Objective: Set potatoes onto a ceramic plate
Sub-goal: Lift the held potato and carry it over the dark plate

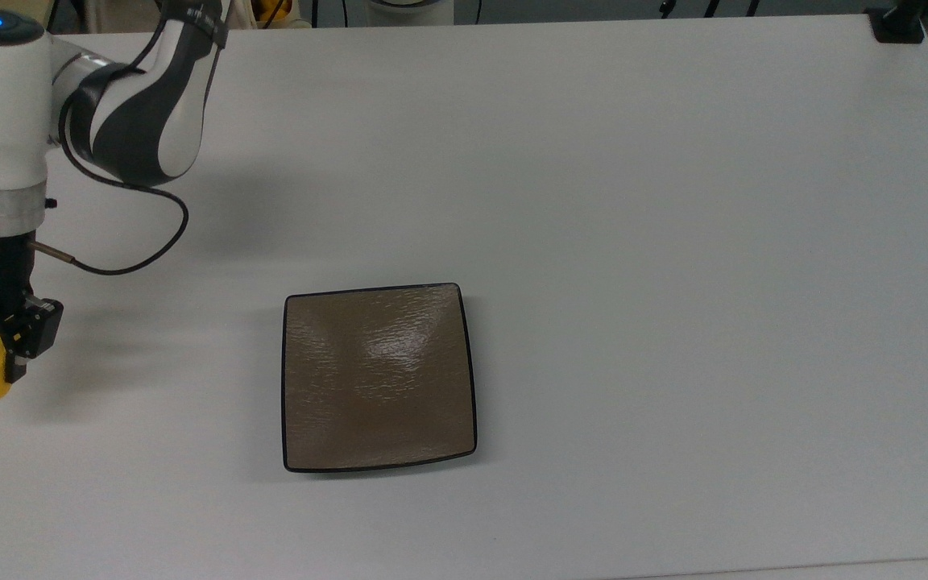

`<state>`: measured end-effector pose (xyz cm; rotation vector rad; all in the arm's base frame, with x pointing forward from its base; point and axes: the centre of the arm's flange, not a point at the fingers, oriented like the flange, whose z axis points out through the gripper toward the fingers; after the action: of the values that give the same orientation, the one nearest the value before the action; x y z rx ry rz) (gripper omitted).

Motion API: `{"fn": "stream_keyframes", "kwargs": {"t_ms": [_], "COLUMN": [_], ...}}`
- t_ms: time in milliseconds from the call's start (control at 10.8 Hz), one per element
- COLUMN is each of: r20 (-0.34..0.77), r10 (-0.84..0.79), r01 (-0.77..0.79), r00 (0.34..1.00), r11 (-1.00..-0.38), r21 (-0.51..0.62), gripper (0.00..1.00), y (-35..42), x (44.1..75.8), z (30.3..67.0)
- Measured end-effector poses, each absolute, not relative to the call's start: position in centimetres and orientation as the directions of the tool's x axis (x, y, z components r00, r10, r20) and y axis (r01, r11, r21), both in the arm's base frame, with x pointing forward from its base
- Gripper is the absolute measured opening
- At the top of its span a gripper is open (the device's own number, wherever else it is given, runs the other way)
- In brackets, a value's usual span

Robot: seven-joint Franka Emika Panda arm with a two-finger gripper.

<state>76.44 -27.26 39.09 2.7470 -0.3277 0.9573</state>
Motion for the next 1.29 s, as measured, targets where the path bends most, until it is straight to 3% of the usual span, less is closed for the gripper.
{"fn": "stream_keyframes", "kwargs": {"t_ms": [369,553,922,1291], "r20": [0.523,0.463,0.386,0.353], "r10": [-0.150,-0.126,-0.074,-0.031], "r01": [-0.206,-0.158,-0.079,-0.020], "r00": [0.839,0.877,0.920,0.935], "r11": [-0.977,-0.987,-0.997,-0.999], "r21": [0.050,0.031,-0.001,-0.034], "gripper": [0.64,0.64,0.64,0.64], "y": [-21.1,-17.5,-8.5,-2.3], "x": [75.2,74.5,74.2,74.4], "z": [48.8,51.1,51.2,48.2]}}
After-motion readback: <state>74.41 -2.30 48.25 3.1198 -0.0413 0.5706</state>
